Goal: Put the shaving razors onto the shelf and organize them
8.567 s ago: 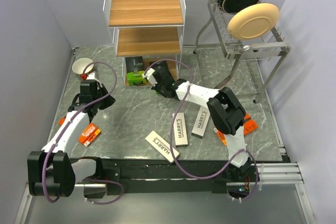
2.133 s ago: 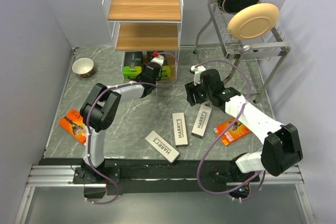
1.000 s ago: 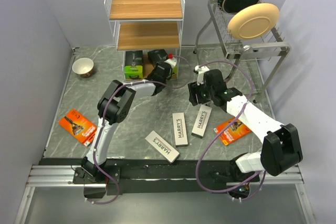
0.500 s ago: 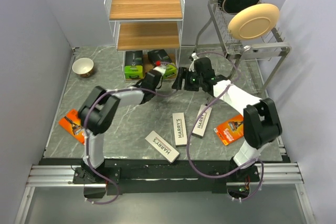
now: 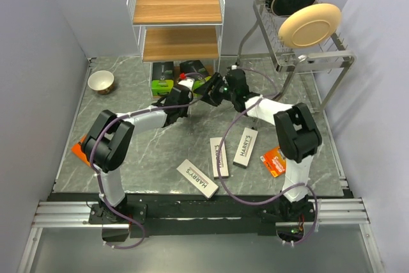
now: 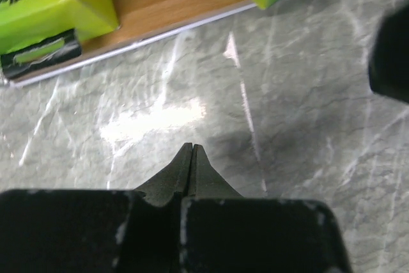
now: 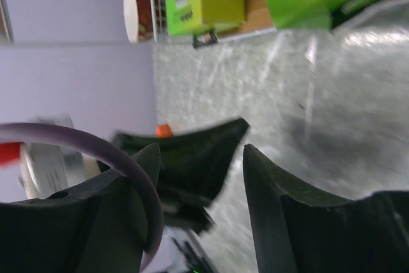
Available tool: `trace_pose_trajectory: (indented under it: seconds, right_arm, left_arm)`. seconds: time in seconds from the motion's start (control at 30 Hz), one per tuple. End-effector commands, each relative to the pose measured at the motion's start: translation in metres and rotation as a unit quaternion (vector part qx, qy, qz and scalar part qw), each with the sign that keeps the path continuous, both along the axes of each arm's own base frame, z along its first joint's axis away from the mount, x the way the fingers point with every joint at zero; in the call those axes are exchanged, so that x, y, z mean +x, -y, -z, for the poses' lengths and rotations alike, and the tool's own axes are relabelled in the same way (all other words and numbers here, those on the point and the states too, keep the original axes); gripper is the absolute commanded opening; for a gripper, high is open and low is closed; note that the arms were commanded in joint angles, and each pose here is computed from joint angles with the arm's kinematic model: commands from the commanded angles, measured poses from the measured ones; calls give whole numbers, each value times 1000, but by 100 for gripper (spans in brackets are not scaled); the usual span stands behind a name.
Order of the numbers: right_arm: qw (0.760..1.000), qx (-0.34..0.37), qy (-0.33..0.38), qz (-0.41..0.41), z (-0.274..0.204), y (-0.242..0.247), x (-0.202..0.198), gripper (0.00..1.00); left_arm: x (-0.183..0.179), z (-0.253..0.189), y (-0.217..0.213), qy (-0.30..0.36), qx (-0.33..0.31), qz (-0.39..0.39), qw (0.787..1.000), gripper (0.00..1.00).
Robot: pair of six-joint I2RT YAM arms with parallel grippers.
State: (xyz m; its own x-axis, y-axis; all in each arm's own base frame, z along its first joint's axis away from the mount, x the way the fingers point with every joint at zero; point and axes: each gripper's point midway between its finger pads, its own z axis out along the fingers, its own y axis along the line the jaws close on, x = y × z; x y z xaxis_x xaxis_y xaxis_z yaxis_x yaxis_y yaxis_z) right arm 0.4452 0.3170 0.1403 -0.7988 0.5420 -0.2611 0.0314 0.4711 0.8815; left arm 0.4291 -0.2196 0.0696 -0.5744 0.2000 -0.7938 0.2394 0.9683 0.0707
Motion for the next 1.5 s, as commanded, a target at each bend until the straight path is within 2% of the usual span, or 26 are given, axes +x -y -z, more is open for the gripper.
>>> trace_pose_trajectory:
  seconds: [0.0, 0.03, 0.07, 0.1, 0.17, 0.2, 0.33, 0.47, 0.6, 0.77, 0.83, 0.87, 0.9, 0.93, 1.03, 1.1, 1.27, 1.47]
  right_arm:
    - [985, -28, -56, 161, 27, 42, 55, 56]
    - [978, -54, -80, 184, 39, 50, 53, 50]
    - [974, -55, -94, 201, 41, 53, 55, 35]
    - [970, -62, -105, 210, 46, 55, 54, 31]
    - [969, -68, -107, 210, 51, 55, 53, 30]
    - [968, -79, -116, 210, 60, 55, 50, 31]
    - [960, -128, -123, 214, 73, 66, 48, 45]
    - [949, -200, -106, 217, 86, 86, 49, 46]
    - [943, -207, -112, 236, 94, 93, 51, 47]
    - [934, -190, -138, 270, 99, 99, 48, 46]
    - [932, -178, -145, 279, 97, 98, 47, 40]
    - [935, -170, -140, 277, 92, 97, 49, 40]
    - [943, -152, -118, 270, 81, 92, 58, 46]
    - [957, -136, -109, 230, 75, 80, 55, 50]
    - [972, -111, -76, 192, 49, 67, 58, 57]
    - [974, -97, -69, 191, 31, 68, 55, 58]
    - [978, -66, -54, 192, -1, 71, 48, 59]
    - [977, -54, -50, 201, -5, 72, 56, 60]
  left_arm:
    - [1, -56, 5, 42, -65, -17, 997, 1]
    - [0, -56, 3, 41, -64, -22, 997, 1]
    - [0, -59, 4, 43, -68, -24, 996, 1]
    - [-1, -61, 3, 44, -72, -23, 996, 1]
    - [-3, -63, 5, 44, -75, -18, 996, 1]
    - [-3, -65, 4, 45, -74, -17, 996, 1]
    - [-3, -63, -2, 40, -68, -31, 996, 1]
    - [2, -66, -26, 42, -62, -82, 994, 1]
    - [-1, -71, -38, 42, -78, -104, 991, 1]
    - [-5, -66, -44, 22, -88, -117, 989, 1]
    - [-5, -63, -38, 16, -92, -98, 991, 1]
    - [-4, -62, -32, 14, -87, -75, 993, 1]
    - [-4, -46, -30, -5, -63, -61, 996, 1]
    - [-4, -39, -35, -11, -41, -81, 996, 1]
    - [7, -30, -37, -13, -37, -104, 994, 1]
    - [15, -27, -36, -8, -33, -108, 994, 1]
    - [19, 6, -40, -49, 14, -119, 992, 1]
    - [20, 13, -42, -55, 13, -132, 990, 1]
